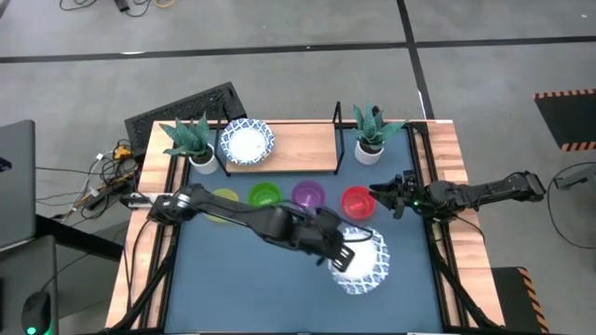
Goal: Place and stack bowls onto a shelf
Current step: Stack the white bowl on the top of the other white bowl
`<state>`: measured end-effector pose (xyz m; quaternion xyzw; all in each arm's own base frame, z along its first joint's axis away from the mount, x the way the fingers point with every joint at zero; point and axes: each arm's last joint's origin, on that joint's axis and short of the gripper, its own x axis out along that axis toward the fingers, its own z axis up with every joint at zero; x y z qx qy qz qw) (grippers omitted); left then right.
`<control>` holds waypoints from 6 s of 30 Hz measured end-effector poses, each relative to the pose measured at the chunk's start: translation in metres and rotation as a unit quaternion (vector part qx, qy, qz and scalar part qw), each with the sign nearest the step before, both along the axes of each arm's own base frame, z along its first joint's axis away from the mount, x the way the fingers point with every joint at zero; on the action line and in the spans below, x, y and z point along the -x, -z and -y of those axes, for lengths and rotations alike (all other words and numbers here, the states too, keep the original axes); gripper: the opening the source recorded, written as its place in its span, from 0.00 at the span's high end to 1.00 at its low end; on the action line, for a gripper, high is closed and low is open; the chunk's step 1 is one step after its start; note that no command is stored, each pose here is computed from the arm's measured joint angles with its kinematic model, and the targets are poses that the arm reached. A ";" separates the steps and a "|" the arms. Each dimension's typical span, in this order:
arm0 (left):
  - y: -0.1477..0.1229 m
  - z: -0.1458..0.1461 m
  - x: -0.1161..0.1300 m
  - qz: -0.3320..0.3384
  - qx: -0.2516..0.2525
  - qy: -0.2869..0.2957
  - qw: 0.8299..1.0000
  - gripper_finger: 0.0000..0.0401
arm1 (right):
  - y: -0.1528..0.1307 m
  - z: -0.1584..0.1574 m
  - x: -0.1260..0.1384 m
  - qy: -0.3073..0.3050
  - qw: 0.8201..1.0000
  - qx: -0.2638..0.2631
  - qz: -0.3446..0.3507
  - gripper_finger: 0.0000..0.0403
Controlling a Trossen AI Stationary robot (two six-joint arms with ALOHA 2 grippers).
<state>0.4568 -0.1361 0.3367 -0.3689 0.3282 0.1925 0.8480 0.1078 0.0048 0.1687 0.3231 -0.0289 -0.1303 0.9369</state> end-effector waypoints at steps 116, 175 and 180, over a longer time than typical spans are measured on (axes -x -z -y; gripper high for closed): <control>-0.065 -0.417 0.304 -0.098 -0.070 0.073 0.990 1.00 | 0.008 0.004 0.002 0.068 0.997 -0.026 -0.027 0.47; -0.062 -0.409 0.309 -0.107 -0.027 0.091 0.990 1.00 | 0.008 0.004 0.002 0.068 0.997 -0.029 -0.030 0.47; -0.062 -0.408 0.310 -0.110 -0.020 0.092 0.989 1.00 | 0.008 0.004 0.002 0.068 0.997 -0.027 -0.030 0.47</control>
